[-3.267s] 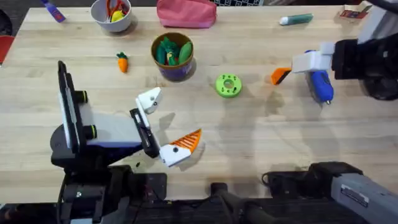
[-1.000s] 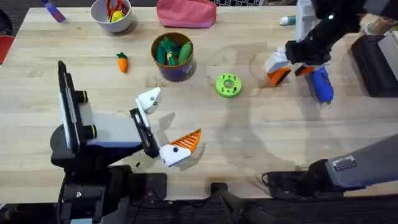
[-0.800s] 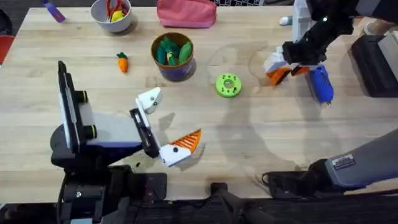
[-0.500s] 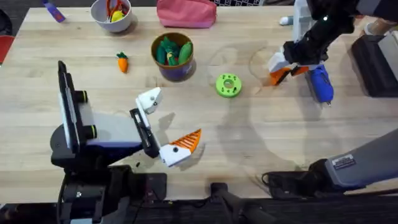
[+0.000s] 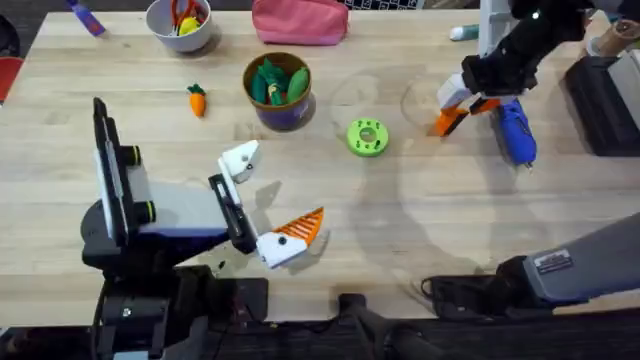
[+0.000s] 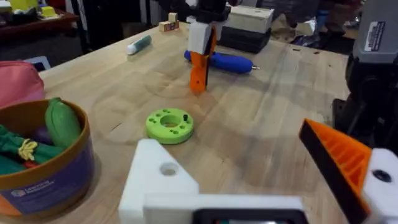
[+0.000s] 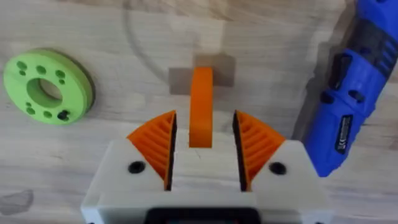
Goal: Pick up the gripper from the table and insert it into the empty holder that is missing its gripper. Then pick up a screw, insert it into the mounting hole, and use the screwdriver to tighten it. Finally, clean up the table by picking up the vegetable and placing it into the bucket.
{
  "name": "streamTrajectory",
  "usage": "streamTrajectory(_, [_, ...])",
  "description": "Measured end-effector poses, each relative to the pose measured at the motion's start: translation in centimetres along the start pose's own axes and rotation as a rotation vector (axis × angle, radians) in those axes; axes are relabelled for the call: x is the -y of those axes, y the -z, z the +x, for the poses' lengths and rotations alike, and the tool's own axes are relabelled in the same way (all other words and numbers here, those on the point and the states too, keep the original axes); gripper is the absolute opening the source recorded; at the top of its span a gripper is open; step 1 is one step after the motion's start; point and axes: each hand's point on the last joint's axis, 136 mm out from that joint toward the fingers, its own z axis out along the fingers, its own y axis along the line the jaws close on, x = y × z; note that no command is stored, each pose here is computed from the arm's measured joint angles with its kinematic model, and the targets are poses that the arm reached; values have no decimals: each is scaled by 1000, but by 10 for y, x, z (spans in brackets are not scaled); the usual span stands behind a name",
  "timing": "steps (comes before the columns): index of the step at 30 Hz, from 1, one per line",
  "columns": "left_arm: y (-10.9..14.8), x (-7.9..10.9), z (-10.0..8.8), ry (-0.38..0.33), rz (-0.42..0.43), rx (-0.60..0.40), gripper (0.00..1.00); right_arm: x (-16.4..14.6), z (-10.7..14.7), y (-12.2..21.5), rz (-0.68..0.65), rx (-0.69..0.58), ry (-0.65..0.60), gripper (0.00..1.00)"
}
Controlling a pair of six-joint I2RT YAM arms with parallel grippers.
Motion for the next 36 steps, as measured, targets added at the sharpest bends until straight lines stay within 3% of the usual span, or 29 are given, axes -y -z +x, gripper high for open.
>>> streamTrajectory(11, [0, 0, 0, 0, 0, 0, 986, 0, 4, 0, -1, -14, -8, 483])
streamTrajectory(17, [0, 0, 0, 0, 0, 0, 985, 0, 4, 0, -1, -15, -8, 394])
streamTrajectory(19, [0, 0, 0, 0, 0, 0, 985, 0, 3, 0, -1, -15, -8, 295])
streamTrajectory(21, [0, 0, 0, 0, 0, 0, 986, 0, 3, 0, -1, -14, -10, 85])
streamTrajectory(22, [0, 0, 0, 0, 0, 0, 987, 0, 3, 0, 0, -12, -14, 25])
streamTrajectory(36, [0, 0, 0, 1, 0, 0, 986, -1, 8, 2, -3, -36, -20, 10])
